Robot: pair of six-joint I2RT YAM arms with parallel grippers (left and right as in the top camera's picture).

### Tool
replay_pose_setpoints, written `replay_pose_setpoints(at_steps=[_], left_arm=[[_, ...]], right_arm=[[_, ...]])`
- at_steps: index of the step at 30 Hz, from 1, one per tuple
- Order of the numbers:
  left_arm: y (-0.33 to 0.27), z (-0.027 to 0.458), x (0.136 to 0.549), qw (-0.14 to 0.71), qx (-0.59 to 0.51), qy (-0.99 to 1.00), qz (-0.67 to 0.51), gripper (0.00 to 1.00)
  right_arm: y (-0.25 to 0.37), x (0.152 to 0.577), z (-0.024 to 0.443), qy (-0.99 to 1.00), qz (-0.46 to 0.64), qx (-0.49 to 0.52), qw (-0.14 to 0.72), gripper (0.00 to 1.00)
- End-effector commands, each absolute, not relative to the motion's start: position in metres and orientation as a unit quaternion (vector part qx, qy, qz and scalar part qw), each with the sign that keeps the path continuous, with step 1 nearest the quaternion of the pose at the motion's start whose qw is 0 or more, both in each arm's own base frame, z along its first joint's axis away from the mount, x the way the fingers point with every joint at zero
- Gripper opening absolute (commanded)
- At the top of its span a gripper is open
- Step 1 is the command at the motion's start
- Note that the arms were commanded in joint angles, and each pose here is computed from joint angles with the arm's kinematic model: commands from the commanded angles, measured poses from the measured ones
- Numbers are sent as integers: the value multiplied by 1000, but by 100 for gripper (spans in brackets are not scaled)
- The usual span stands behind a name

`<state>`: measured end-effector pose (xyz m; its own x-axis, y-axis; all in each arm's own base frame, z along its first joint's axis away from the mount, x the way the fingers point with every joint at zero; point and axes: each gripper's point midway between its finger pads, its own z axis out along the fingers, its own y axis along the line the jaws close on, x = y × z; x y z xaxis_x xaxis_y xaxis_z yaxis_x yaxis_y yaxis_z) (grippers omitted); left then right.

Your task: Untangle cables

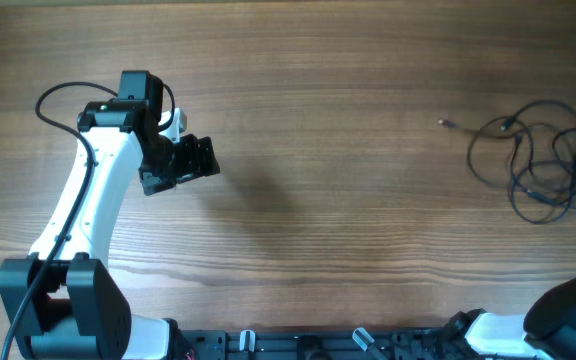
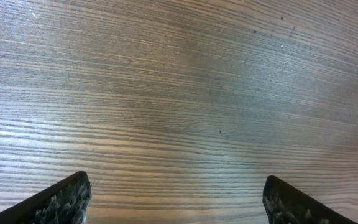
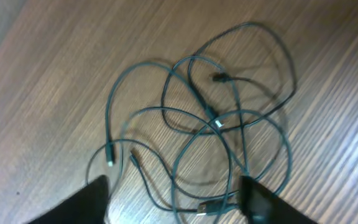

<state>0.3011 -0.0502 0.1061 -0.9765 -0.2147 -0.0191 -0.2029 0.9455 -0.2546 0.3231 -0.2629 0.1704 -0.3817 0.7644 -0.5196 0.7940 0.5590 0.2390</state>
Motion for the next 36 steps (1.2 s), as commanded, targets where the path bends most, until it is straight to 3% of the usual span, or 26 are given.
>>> replay_pose_setpoints(at_steps=[1, 12, 17, 21, 25, 29, 32, 36], left_arm=[[-51, 105, 299, 21, -96, 987, -127, 91], [-52, 105, 303, 29, -96, 987, -128, 91], [-52, 106, 312, 47, -105, 985, -131, 92], [-57, 108, 325, 73, -94, 984, -134, 99], [-35, 104, 329, 93, -151, 983, -43, 100], [-14, 103, 320, 91, -185, 978, 35, 100], [-11, 101, 307, 64, -198, 977, 43, 100], [-9, 100, 282, 16, -195, 979, 54, 100]], right_arm=[[-252, 333, 160, 839, 21, 460, 290, 74], [-169, 371, 161, 902, 117, 303, 284, 73], [-90, 393, 159, 941, 129, 157, 270, 75], [-28, 401, 155, 957, 123, 66, 254, 80], [21, 397, 148, 968, 89, -2, 234, 87], [62, 382, 141, 973, 65, -74, 207, 100], [80, 367, 136, 976, 70, -96, 181, 100], [85, 345, 130, 987, 84, -39, 131, 100]])
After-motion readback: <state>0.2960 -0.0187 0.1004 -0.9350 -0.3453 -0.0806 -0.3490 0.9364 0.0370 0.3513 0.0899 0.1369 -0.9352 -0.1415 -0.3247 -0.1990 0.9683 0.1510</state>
